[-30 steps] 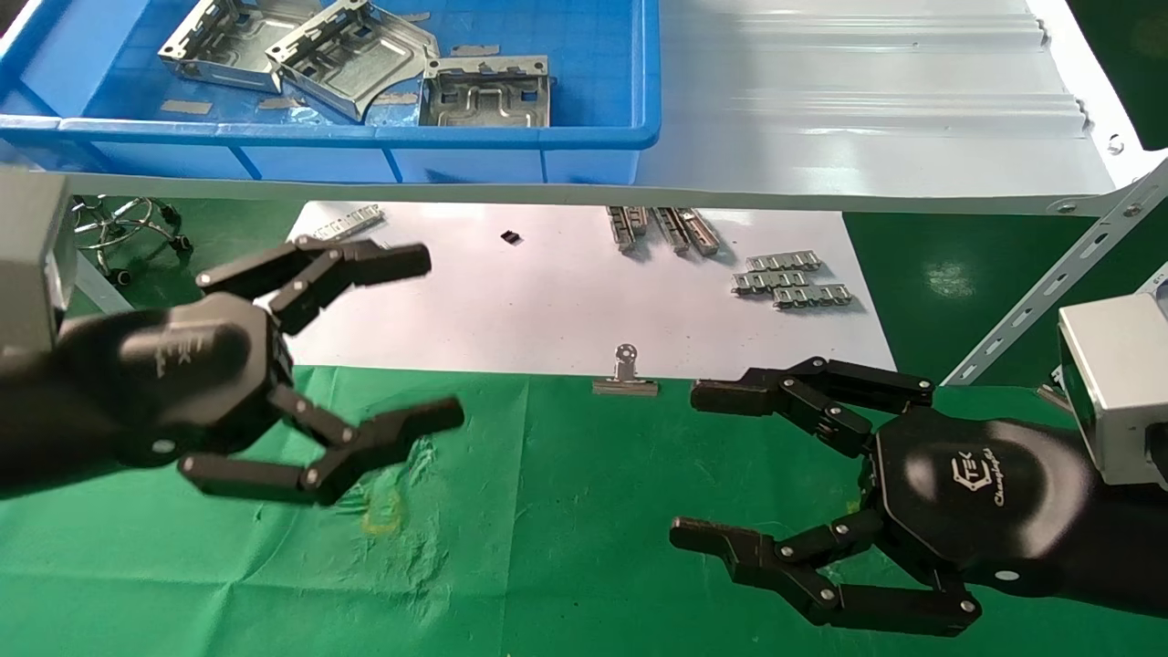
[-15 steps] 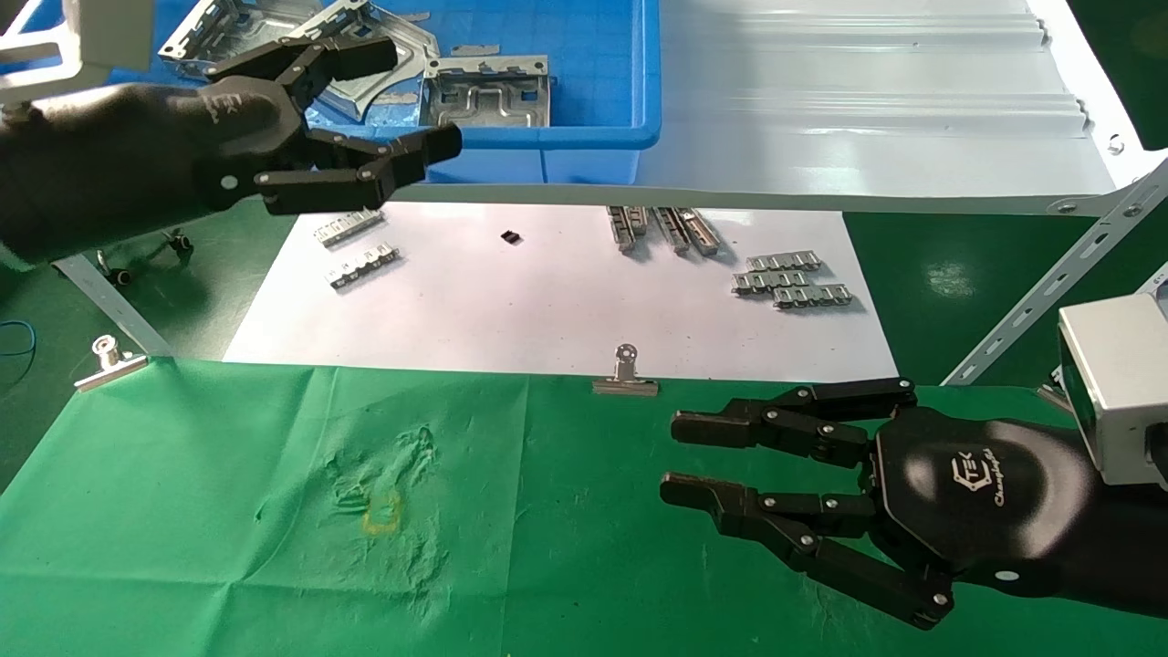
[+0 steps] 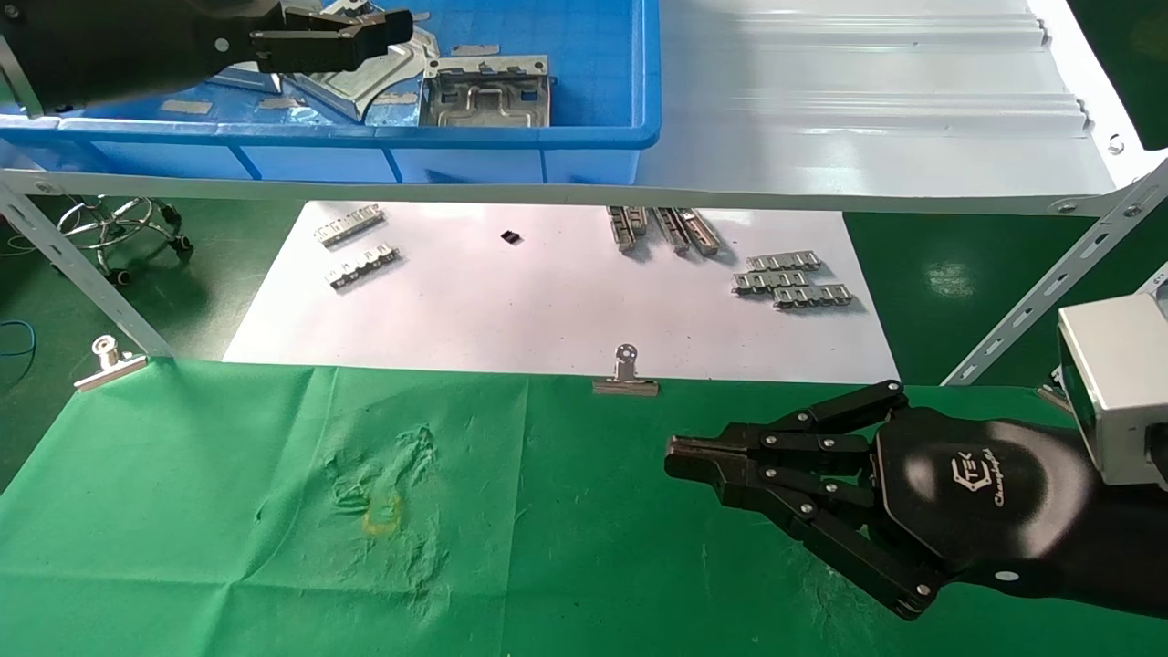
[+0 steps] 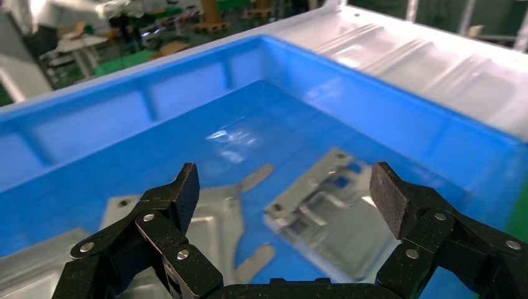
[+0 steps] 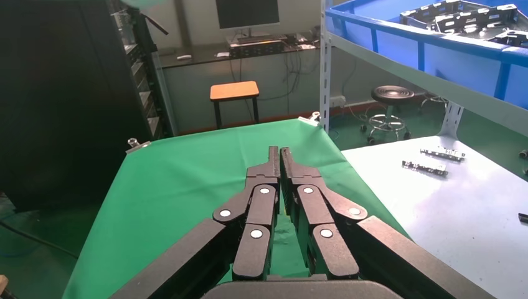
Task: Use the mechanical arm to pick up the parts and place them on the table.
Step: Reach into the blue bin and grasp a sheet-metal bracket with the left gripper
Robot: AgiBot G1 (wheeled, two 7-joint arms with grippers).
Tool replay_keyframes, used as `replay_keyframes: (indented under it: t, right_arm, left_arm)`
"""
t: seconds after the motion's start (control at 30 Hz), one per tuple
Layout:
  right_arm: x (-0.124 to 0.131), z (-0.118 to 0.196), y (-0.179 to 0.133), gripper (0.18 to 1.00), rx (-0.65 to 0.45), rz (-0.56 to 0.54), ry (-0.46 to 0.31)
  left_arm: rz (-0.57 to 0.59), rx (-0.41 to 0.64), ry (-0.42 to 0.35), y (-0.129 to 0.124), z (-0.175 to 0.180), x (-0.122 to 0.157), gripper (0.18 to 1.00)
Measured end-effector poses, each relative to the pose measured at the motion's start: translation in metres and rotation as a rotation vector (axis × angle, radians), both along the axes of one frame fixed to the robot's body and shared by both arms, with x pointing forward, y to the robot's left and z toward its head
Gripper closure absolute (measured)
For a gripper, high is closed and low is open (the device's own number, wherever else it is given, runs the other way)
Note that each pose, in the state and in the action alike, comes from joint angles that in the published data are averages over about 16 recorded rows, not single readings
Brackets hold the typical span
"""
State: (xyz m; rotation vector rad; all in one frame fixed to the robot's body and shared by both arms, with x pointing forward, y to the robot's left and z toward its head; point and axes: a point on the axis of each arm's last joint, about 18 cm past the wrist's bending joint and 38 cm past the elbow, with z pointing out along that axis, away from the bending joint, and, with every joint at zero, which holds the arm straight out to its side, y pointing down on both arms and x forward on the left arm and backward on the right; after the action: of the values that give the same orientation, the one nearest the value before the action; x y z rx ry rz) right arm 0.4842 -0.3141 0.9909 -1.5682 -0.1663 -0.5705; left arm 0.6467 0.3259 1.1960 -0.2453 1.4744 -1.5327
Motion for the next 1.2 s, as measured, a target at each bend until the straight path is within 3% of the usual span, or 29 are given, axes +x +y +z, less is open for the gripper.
replay_keyframes:
  t: [0.47, 0.83, 1.2]
  right_arm:
    - [0.0, 0.0, 0.0, 0.987, 0.0, 0.0, 0.0]
    - [0.0, 0.0, 0.0, 0.987, 0.0, 0.0, 0.0]
    - [0.0, 0.0, 0.0, 0.987, 0.0, 0.0, 0.0]
  left_arm:
    - [0.244, -0.028, 0.028, 0.023, 0.015, 0.034, 0.183]
    - [0.304, -0.008, 0.043, 0.022, 0.01, 0.046, 0.193]
    - [0.335, -0.001, 0.056, 0.021, 0.002, 0.055, 0.283]
